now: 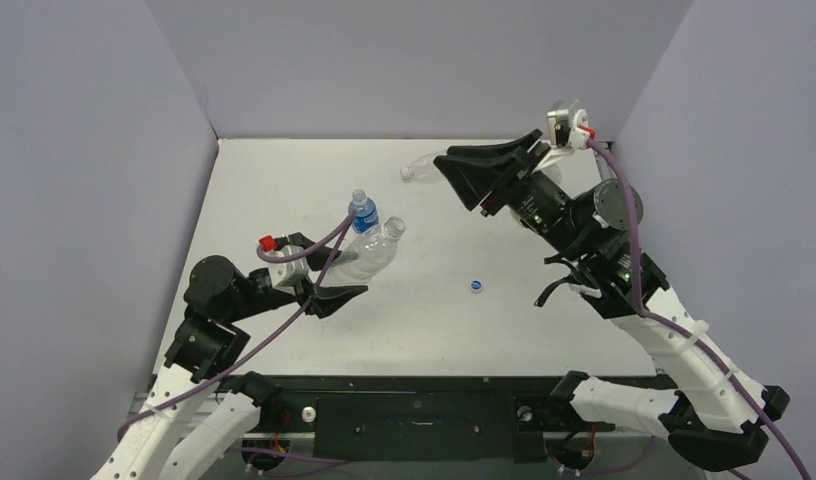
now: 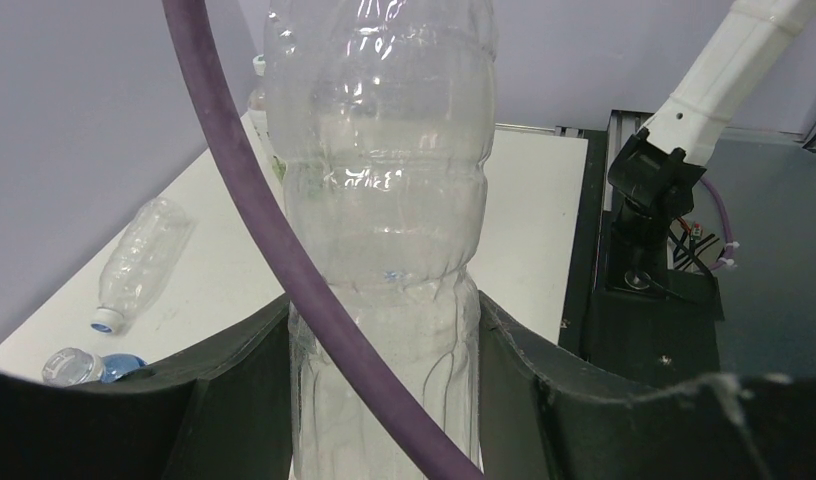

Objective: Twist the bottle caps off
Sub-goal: Place the bottle cap at the center of the board.

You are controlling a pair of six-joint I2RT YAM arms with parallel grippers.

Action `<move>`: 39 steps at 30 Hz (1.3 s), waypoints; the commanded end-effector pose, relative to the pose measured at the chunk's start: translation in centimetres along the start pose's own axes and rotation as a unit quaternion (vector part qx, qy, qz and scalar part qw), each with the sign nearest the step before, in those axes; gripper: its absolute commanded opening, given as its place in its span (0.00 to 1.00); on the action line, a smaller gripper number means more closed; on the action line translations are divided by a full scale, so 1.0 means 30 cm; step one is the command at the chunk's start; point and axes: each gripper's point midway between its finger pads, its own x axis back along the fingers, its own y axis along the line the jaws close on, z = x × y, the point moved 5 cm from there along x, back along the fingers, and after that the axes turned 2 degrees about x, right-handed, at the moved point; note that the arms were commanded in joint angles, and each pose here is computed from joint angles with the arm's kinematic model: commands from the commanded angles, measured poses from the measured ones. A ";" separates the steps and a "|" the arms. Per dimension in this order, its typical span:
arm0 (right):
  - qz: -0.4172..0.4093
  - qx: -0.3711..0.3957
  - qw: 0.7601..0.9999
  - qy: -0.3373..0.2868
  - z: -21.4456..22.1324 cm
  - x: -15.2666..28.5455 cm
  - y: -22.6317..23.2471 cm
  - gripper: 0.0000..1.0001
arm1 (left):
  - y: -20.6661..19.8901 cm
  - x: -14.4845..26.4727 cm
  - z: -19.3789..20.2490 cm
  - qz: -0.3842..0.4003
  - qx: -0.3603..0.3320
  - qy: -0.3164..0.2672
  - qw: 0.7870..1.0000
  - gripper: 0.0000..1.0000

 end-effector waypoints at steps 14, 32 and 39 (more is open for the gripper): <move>0.541 -0.012 0.810 0.228 0.885 0.482 -0.711 0.00 | 0.028 0.025 -0.040 -0.058 -0.019 -0.031 0.998 0.00; 0.597 -0.021 0.758 0.261 1.229 0.676 -0.789 0.00 | 0.009 0.040 -0.001 -0.056 0.000 -0.025 0.998 0.00; 0.597 -0.027 0.758 0.261 1.226 0.679 -0.780 0.27 | 0.014 0.035 0.054 -0.056 0.011 -0.015 0.998 0.00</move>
